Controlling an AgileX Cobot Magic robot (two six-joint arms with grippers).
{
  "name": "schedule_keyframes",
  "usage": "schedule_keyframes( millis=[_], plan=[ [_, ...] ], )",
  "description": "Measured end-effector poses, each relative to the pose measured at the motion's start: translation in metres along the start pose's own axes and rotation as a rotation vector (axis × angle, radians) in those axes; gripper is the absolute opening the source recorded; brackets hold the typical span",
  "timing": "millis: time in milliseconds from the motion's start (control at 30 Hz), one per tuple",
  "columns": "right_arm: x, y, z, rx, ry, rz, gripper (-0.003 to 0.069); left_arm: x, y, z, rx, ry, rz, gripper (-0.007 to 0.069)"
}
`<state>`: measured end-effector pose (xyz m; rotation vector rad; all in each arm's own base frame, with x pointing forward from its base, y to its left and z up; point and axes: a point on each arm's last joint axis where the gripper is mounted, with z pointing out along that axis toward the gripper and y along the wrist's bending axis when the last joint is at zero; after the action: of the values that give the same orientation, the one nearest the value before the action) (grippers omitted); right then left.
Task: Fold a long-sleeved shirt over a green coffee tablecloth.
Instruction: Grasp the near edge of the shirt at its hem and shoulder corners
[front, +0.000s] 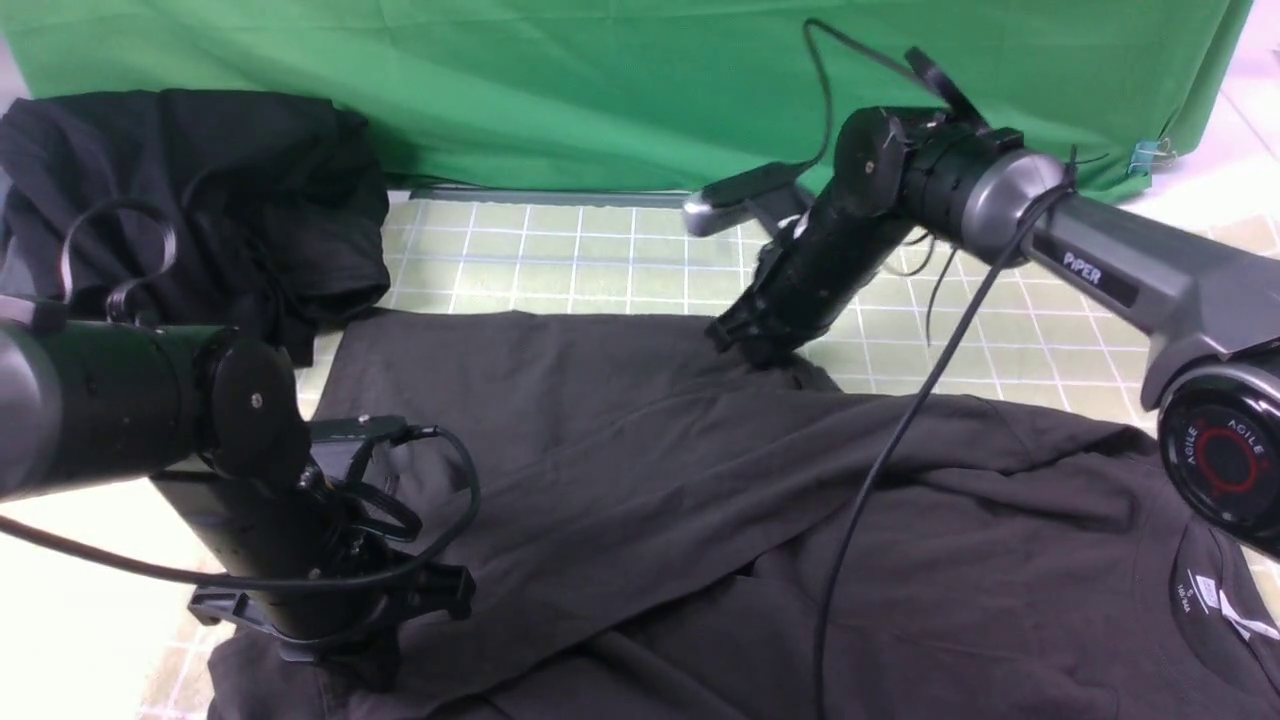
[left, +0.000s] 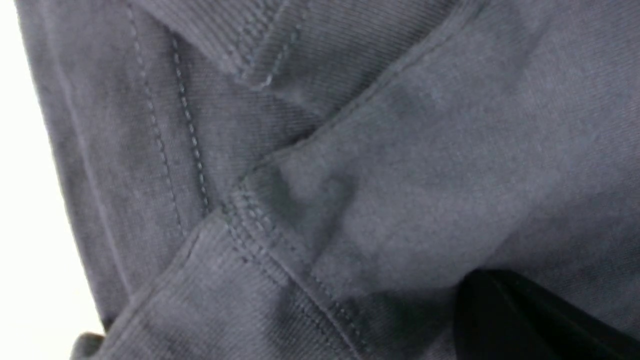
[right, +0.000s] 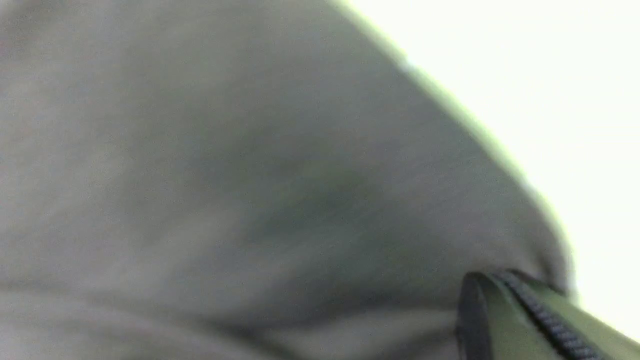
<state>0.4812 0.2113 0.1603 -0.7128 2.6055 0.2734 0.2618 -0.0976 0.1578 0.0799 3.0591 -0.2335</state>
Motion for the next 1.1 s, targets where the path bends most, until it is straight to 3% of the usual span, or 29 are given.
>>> schedule_keyframes(
  millis=[300,533,667,933,1067,1100],
  plan=[
    [-0.009,-0.043,-0.035,0.072,0.014,0.047,0.0001,-0.003,-0.001,-0.002,0.004,-0.018,-0.001,-0.0008],
    [-0.021,-0.027,-0.1,-0.034,0.004,0.014,0.0001,-0.007,-0.007,-0.008,0.058,-0.063,-0.034,-0.0008],
    [-0.013,-0.025,-0.088,-0.054,0.058,0.049,0.0035,-0.004,-0.013,-0.008,0.069,-0.045,-0.005,-0.0008],
    [0.008,-0.028,-0.019,-0.064,0.184,0.089,0.0384,-0.002,-0.016,-0.007,0.043,-0.041,0.039,-0.0008],
    [0.008,-0.03,-0.012,-0.057,0.172,0.1,0.0348,-0.001,-0.015,-0.007,0.029,-0.037,0.04,-0.0008],
    [0.008,-0.029,-0.011,-0.061,0.164,0.1,0.0277,-0.001,-0.015,-0.007,0.027,-0.034,0.04,-0.0008]
  ],
)
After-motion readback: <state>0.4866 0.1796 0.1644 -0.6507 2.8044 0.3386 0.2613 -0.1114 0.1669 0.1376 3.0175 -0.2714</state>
